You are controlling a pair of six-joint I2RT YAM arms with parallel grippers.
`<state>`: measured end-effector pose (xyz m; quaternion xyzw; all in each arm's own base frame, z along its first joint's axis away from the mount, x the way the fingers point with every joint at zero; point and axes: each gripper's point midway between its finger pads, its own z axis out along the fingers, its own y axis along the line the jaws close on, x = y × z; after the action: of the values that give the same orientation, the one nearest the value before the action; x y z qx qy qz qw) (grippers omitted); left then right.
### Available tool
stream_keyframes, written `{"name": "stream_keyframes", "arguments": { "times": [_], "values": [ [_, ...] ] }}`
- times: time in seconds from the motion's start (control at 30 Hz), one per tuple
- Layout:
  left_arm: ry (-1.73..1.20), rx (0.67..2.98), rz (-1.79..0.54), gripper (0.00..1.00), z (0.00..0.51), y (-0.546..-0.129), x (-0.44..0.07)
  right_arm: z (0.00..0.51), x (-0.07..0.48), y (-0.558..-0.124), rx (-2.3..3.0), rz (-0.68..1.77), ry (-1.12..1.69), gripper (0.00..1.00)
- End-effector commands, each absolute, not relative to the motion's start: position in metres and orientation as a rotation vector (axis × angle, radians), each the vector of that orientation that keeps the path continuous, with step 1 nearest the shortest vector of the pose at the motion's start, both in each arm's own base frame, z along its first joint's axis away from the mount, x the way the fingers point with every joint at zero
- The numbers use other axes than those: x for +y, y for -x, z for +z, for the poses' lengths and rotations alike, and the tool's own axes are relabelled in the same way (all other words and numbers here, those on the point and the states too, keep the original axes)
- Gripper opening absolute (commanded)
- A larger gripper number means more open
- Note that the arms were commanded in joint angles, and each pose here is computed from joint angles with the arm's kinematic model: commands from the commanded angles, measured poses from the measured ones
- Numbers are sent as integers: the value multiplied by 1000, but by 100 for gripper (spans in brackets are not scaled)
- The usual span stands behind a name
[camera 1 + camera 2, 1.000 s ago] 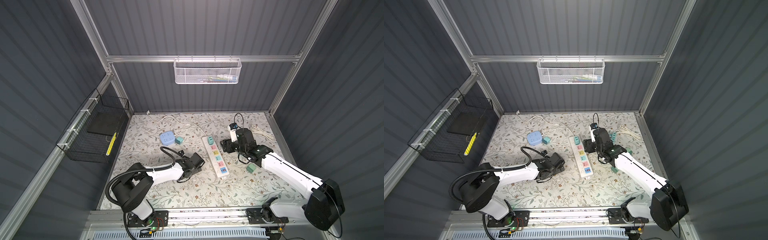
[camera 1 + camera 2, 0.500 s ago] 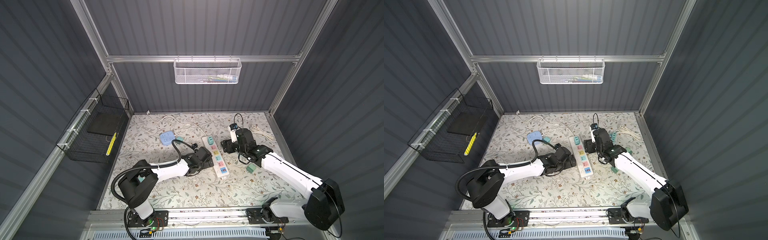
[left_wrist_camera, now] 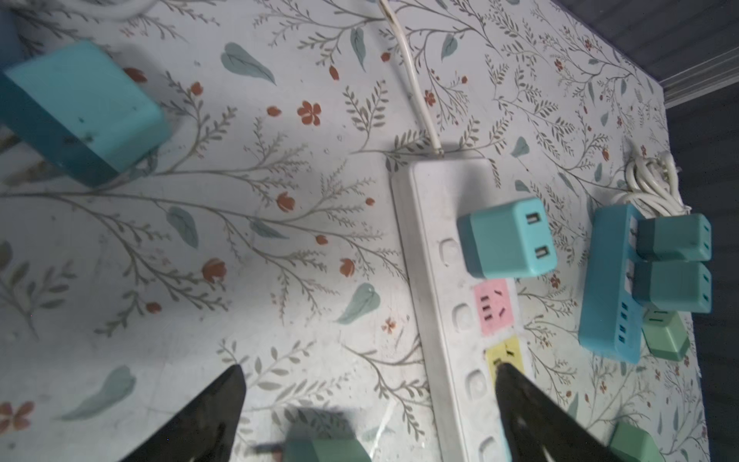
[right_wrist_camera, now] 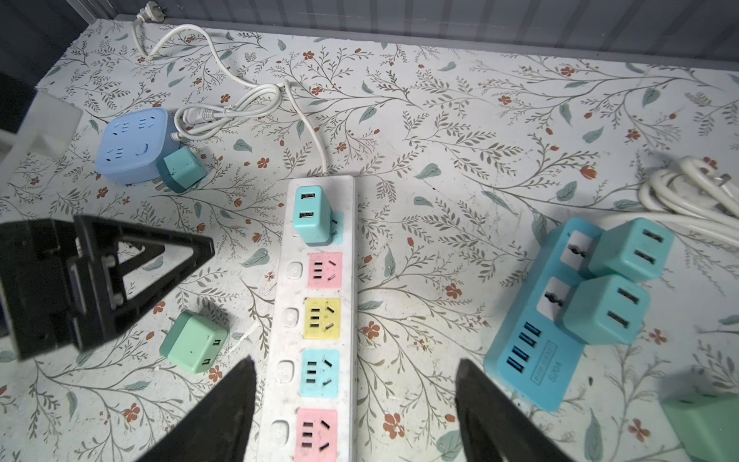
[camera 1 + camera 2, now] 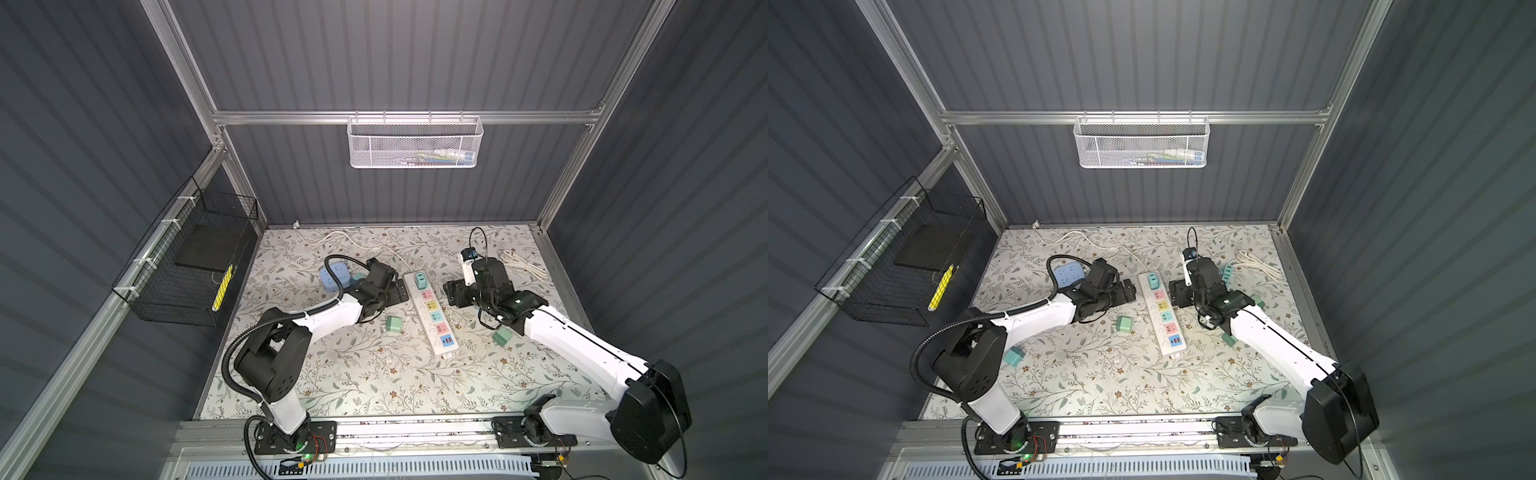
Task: Insert the plug
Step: 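Lift the green adapter with the left gripper and carry it toward the white strip, then hold the green adapter with the left gripper beside the white strip's sockets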
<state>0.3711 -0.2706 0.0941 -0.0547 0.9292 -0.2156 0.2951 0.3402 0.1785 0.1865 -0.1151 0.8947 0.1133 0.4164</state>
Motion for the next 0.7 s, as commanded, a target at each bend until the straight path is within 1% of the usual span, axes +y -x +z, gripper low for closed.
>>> {"name": "stream_keyframes", "arguments": {
  "times": [0.0,0.13,0.23,0.4,0.67],
  "values": [
    [-11,2558,-601,100,70,-359,-286,192,176,-339,2240,276,261,82],
    [-28,2565,-748,100,57,-348,-299,185,178,-330,2267,321,246,82],
    [-115,2586,-753,98,52,-337,-305,178,173,-324,2278,311,228,83],
    [-128,2616,-737,98,44,-313,-293,173,164,-316,2288,302,192,83],
    [-181,2700,-728,96,28,-249,-286,177,163,-311,2276,337,119,84]
  ]
}}
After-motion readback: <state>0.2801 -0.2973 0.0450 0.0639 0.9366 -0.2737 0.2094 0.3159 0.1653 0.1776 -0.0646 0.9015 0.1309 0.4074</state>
